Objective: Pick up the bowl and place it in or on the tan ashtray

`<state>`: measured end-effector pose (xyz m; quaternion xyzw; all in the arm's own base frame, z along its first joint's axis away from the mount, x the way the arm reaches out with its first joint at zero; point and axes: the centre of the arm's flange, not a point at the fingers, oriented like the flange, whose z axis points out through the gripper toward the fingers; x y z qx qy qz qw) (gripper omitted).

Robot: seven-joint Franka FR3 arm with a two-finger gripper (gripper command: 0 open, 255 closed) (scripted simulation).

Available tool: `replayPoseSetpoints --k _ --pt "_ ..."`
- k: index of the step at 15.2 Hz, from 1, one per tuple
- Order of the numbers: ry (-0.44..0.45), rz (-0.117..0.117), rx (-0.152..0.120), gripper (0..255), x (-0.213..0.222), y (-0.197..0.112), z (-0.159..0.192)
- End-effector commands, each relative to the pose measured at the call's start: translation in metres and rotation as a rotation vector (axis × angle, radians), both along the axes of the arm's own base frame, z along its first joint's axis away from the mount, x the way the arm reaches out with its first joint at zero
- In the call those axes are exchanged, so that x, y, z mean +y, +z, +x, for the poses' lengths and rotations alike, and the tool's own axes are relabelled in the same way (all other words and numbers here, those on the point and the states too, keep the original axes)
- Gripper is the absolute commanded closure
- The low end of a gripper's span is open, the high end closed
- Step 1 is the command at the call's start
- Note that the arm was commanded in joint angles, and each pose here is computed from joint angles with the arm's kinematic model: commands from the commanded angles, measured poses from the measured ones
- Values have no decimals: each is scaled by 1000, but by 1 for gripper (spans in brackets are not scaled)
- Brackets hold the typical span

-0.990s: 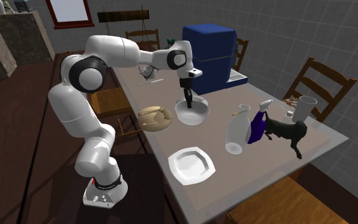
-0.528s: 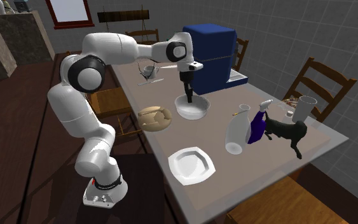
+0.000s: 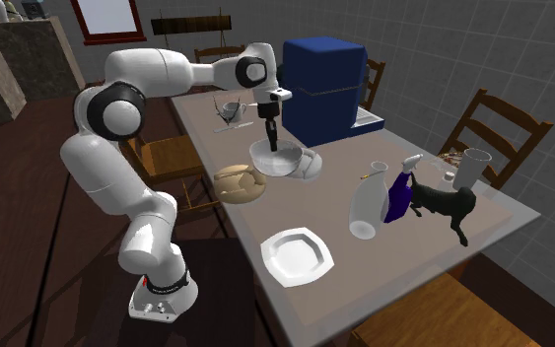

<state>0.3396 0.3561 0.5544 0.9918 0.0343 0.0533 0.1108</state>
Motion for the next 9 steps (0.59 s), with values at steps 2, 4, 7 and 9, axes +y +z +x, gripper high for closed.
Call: replayPoseSetpoints --k 2,4,7,9 --pt "-1 0 0 255 16 5 -36" --pt "-1 0 0 255 28 6 -60" --pt "-1 0 0 255 46 8 -95" --pt "-1 0 0 255 58 10 -119"
